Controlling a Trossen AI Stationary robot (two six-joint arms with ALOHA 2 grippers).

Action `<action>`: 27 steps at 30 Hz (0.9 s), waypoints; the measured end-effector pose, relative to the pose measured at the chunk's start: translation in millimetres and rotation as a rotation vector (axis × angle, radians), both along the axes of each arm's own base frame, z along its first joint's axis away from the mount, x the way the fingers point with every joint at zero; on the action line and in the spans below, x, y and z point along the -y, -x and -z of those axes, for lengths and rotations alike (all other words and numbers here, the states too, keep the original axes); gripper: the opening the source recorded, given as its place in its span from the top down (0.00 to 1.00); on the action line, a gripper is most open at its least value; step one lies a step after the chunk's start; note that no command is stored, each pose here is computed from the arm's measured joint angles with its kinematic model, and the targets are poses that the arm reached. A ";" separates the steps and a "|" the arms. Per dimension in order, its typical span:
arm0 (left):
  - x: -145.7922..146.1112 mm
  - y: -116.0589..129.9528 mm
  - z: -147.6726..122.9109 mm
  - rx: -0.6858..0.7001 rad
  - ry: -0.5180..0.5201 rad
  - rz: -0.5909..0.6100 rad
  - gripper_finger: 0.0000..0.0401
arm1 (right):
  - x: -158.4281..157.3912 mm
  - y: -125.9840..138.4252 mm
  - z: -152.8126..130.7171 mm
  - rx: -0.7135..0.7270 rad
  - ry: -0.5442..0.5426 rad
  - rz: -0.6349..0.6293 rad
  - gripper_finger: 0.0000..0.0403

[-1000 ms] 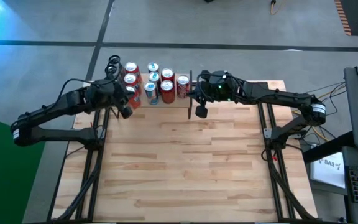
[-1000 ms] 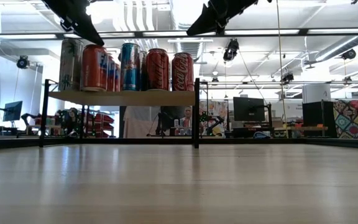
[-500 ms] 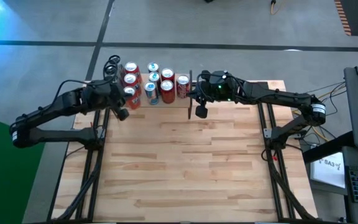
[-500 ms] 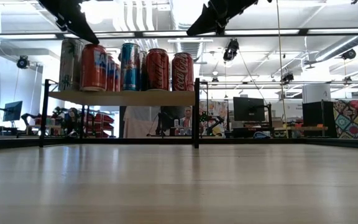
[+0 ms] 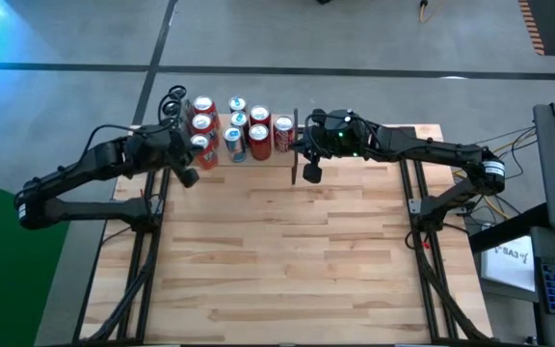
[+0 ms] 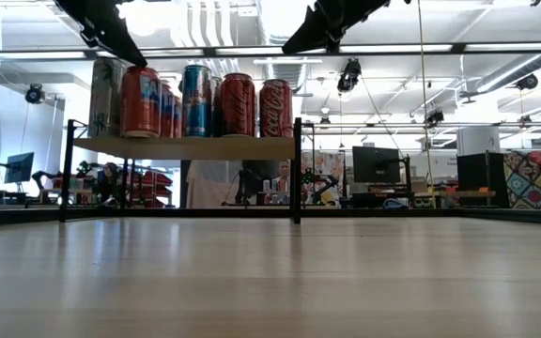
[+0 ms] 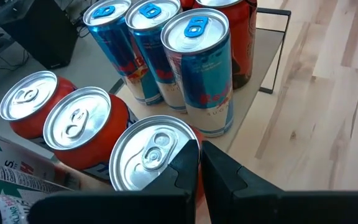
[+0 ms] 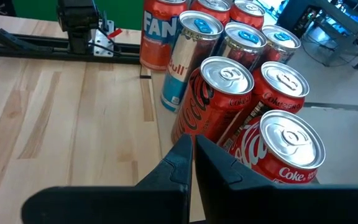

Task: Place canned beverage on shelf
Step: Adjust the red soda can on the shelf

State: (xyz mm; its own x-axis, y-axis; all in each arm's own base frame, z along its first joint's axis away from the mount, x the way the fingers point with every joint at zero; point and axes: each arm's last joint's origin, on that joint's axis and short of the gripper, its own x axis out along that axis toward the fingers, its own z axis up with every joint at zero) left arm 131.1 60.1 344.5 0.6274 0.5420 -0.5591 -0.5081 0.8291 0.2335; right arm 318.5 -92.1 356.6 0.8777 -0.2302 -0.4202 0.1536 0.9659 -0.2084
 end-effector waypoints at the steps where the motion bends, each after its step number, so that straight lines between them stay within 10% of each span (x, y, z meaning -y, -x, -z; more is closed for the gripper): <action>1: 0.2 0.5 0.0 -0.001 0.000 0.000 1.00 | 0.1 0.0 0.0 0.000 0.000 0.000 0.98; 27: -2.1 -0.1 0.2 -0.035 -0.056 -0.036 1.00 | -0.9 0.7 1.9 -0.022 -0.004 -0.003 0.98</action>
State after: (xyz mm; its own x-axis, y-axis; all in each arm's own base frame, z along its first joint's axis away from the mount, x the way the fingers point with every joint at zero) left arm 131.2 62.2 344.3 0.5878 0.5944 -0.5487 -0.5278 0.7958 0.2967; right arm 317.8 -91.2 354.7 0.8689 -0.2263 -0.4402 0.1465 0.9671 -0.2079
